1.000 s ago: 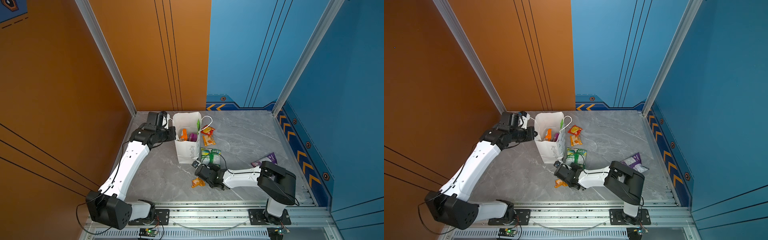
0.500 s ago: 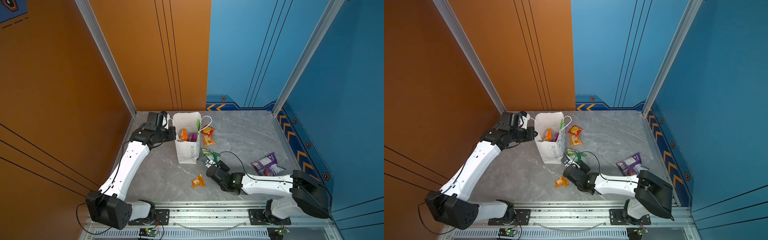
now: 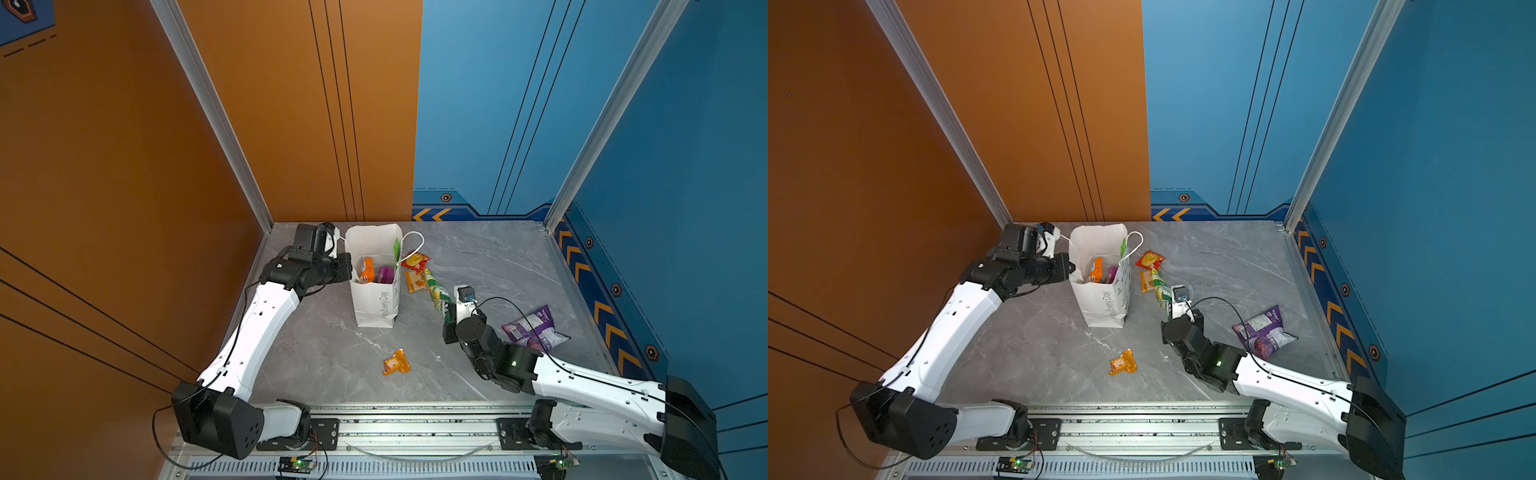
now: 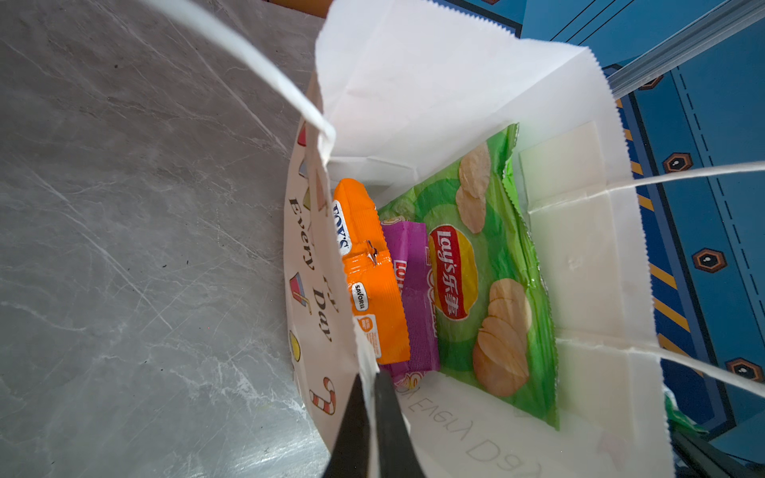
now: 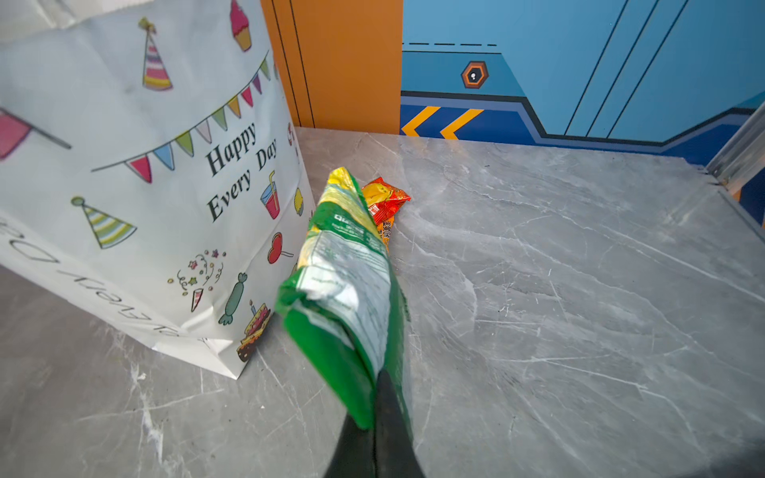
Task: Place the snacks into the paper bag
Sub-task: 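Lift the green snack bag with the right gripper toward the paper bag, then lower the green bag into the paper bag opening with the right gripper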
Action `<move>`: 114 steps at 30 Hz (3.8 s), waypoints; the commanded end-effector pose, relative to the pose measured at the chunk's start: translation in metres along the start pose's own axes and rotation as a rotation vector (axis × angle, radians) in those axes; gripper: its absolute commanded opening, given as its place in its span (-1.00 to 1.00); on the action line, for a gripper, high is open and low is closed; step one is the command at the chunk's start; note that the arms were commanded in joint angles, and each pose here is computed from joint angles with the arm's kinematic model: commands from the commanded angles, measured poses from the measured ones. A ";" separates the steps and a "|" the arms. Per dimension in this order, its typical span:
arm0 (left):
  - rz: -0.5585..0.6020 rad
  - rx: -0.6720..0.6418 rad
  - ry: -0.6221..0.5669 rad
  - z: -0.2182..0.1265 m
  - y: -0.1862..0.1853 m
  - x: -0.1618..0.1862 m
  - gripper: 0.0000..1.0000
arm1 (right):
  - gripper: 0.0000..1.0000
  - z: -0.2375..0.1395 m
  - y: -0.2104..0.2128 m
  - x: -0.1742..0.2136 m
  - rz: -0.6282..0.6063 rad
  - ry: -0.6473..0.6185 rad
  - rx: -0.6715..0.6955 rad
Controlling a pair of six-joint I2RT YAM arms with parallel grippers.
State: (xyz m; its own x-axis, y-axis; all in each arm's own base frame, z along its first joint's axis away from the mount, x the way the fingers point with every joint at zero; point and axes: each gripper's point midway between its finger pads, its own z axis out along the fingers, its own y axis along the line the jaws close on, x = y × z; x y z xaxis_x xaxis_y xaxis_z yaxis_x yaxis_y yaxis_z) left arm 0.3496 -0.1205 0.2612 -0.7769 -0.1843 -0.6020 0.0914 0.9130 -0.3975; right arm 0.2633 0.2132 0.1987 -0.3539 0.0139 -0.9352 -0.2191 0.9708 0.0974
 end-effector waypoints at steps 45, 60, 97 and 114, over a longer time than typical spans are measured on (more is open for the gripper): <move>0.089 -0.019 -0.059 -0.011 -0.006 -0.004 -1.00 | -1.00 -0.074 0.119 -0.271 0.147 -0.336 -0.415; 0.102 -0.002 -0.059 -0.013 -0.013 -0.002 -1.00 | -1.00 -0.033 0.172 -0.244 0.217 -0.172 -0.456; 0.112 0.007 -0.076 -0.019 -0.017 -0.004 -1.00 | -1.00 0.067 0.208 -0.185 0.382 0.244 -0.401; 0.111 0.002 -0.083 -0.020 -0.016 -0.004 -1.00 | -1.00 0.106 0.199 -0.154 0.373 0.348 -0.323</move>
State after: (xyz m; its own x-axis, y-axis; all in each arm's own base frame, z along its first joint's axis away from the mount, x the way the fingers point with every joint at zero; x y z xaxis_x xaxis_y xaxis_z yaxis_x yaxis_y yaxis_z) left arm 0.3382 -0.1243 0.2634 -0.7643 -0.1356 -0.6305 0.1170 0.9323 -0.3423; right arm 0.3685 0.4322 0.3260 -0.7165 0.2080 -0.6658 -0.2833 0.7855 0.5502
